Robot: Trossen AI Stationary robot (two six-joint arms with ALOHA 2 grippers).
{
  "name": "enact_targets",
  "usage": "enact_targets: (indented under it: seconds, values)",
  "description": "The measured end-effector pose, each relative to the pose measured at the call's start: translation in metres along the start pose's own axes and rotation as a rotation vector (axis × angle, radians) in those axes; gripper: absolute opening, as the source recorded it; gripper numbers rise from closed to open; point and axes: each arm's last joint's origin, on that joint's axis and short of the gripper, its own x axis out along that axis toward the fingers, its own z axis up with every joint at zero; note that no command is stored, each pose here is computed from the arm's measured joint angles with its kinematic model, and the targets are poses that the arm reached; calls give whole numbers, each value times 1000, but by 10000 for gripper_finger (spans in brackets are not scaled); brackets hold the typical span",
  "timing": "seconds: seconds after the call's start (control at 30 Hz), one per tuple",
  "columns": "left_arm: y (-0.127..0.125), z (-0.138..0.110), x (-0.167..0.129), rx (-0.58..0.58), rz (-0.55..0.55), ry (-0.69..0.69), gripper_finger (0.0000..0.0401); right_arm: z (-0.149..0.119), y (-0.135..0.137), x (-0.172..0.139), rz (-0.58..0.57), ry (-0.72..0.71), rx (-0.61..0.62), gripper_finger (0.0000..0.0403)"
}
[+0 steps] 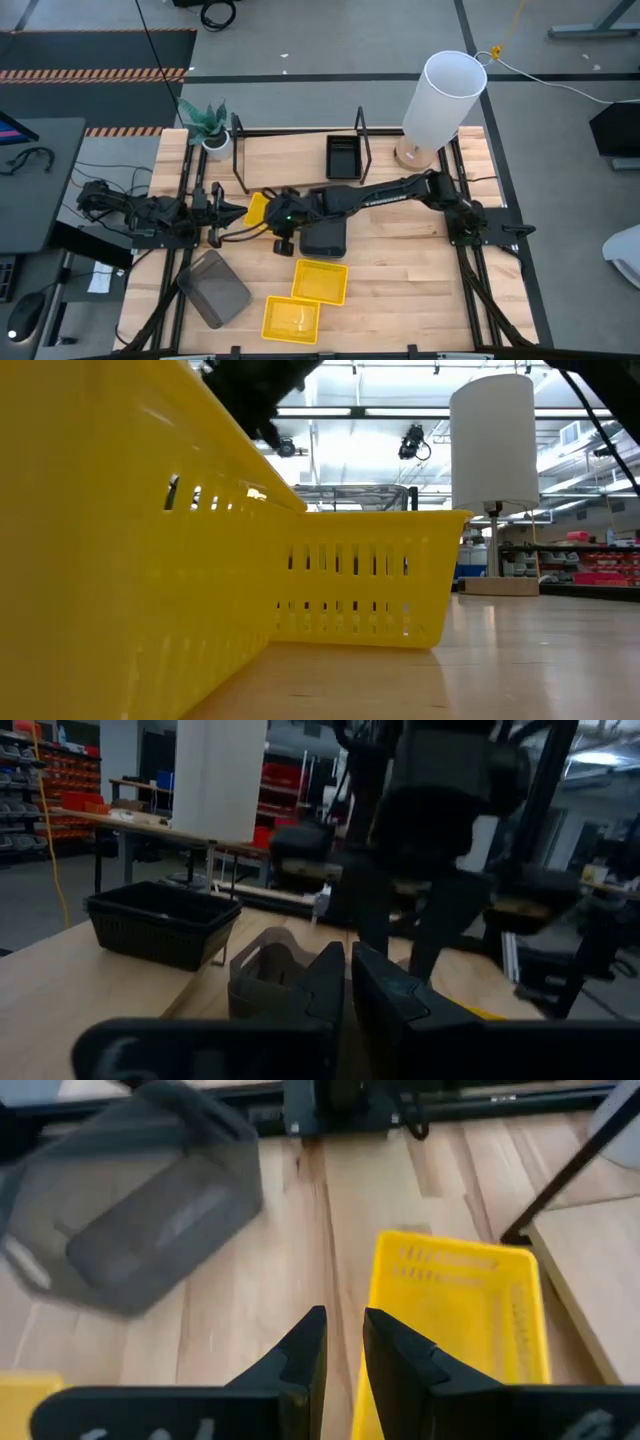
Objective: Stack baskets on shelf by color
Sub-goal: Adjust the black bin on the table
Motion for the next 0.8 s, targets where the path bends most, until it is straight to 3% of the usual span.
enact_targets:
  seconds: [0.2,0.47,0.8]
  values:
    - [0,-1,1,5,2,11,32,-11,5,14,-11,41,38,74]
    - [0,-2,1,11,3,23,32,-28,2,34,-47,122,-37,76]
    - [0,-3,2,12,4,26,34,-36,-4,46,-52,160,-95,124]
